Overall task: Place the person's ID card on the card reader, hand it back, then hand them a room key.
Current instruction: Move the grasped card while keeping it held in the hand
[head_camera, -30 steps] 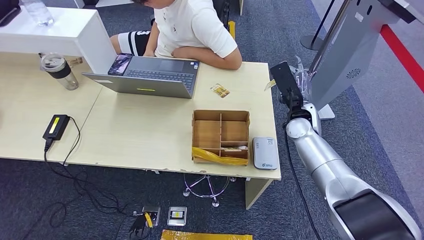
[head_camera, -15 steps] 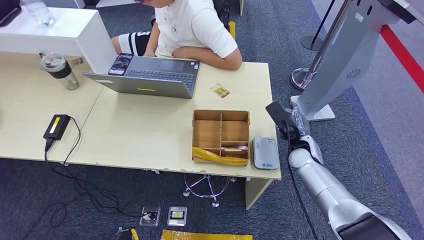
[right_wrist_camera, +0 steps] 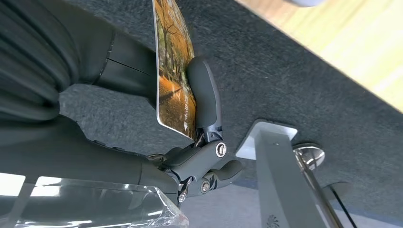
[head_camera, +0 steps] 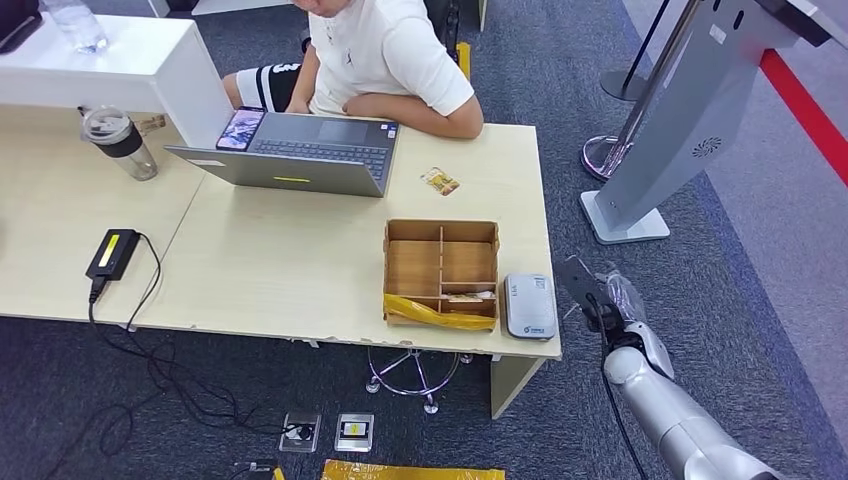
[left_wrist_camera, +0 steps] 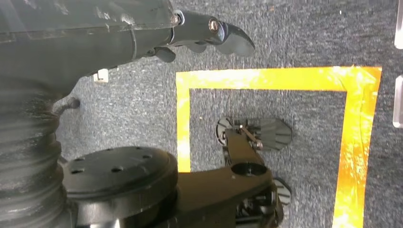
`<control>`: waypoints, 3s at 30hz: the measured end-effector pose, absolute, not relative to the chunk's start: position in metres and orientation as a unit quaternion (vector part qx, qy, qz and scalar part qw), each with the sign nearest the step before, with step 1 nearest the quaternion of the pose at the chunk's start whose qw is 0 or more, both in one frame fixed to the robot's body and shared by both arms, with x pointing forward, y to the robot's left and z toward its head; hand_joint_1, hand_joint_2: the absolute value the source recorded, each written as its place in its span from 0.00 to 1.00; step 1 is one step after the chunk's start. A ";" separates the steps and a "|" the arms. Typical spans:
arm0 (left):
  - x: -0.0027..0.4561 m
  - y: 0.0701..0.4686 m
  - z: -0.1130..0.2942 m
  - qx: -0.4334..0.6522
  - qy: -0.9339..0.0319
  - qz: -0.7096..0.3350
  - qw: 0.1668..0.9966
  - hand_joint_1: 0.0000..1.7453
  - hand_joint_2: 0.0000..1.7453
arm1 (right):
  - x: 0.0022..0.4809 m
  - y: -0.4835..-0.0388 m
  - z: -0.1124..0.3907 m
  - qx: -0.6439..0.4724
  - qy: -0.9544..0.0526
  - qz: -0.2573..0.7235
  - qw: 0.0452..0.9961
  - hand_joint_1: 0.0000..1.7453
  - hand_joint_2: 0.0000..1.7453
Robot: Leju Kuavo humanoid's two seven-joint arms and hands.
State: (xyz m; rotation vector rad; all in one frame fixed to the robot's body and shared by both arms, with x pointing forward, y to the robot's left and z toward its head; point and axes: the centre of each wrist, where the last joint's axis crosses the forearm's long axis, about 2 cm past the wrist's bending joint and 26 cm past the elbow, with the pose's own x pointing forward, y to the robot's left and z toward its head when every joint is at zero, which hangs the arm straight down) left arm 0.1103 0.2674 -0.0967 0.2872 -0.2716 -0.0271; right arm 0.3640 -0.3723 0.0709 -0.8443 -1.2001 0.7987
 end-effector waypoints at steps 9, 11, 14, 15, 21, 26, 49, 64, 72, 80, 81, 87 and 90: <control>0.108 0.265 -0.097 0.147 -0.133 -0.019 0.980 0.00 1.00 | 0.355 -0.386 0.064 -0.389 -0.530 0.364 0.660 1.00 1.00; 0.107 0.265 -0.097 0.149 -0.133 -0.021 0.980 0.00 1.00 | 0.354 -0.388 0.064 -0.394 -0.532 0.364 0.655 1.00 1.00; 0.107 0.265 -0.098 0.151 -0.133 -0.023 0.979 0.00 1.00 | 0.354 -0.392 0.064 -0.405 -0.540 0.360 0.644 1.00 1.00; 0.107 0.265 -0.098 0.151 -0.133 -0.024 0.979 0.00 1.00 | 0.354 -0.393 0.065 -0.410 -0.544 0.358 0.639 1.00 1.00; 0.106 0.265 -0.098 0.154 -0.133 -0.026 0.979 0.00 1.00 | 0.356 -0.402 0.070 -0.433 -0.569 0.333 0.614 1.00 1.00; 0.105 0.265 -0.098 0.156 -0.131 -0.026 0.979 0.00 1.00 | 0.362 -0.405 0.079 -0.444 -0.601 0.305 0.590 1.00 1.00; 0.105 0.258 -0.098 0.153 -0.130 -0.021 0.979 0.00 1.00 | 0.393 -0.360 0.121 -0.360 -0.666 0.303 0.579 1.00 1.00; 0.104 0.252 -0.097 0.155 -0.123 -0.012 0.980 0.00 1.00 | 0.388 -0.349 0.103 -0.336 -0.628 0.344 0.612 1.00 1.00; 0.104 0.252 -0.097 0.153 -0.120 -0.011 0.981 0.00 1.00 | 0.383 -0.344 0.089 -0.329 -0.592 0.382 0.629 1.00 1.00; 0.104 0.253 -0.098 0.142 -0.118 -0.017 0.983 0.00 1.00 | 0.378 -0.345 0.078 -0.316 -0.554 0.413 0.650 1.00 1.00; 0.104 0.254 -0.098 0.141 -0.118 -0.019 0.983 0.00 1.00 | 0.377 -0.346 0.077 -0.314 -0.550 0.417 0.652 1.00 1.00; 0.104 0.257 -0.098 0.138 -0.115 -0.021 0.983 0.00 1.00 | 0.378 -0.345 0.076 -0.319 -0.536 0.429 0.653 1.00 1.00; 0.103 0.259 -0.098 0.138 -0.114 -0.021 0.984 0.00 1.00 | 0.379 -0.345 0.077 -0.322 -0.534 0.430 0.653 1.00 1.00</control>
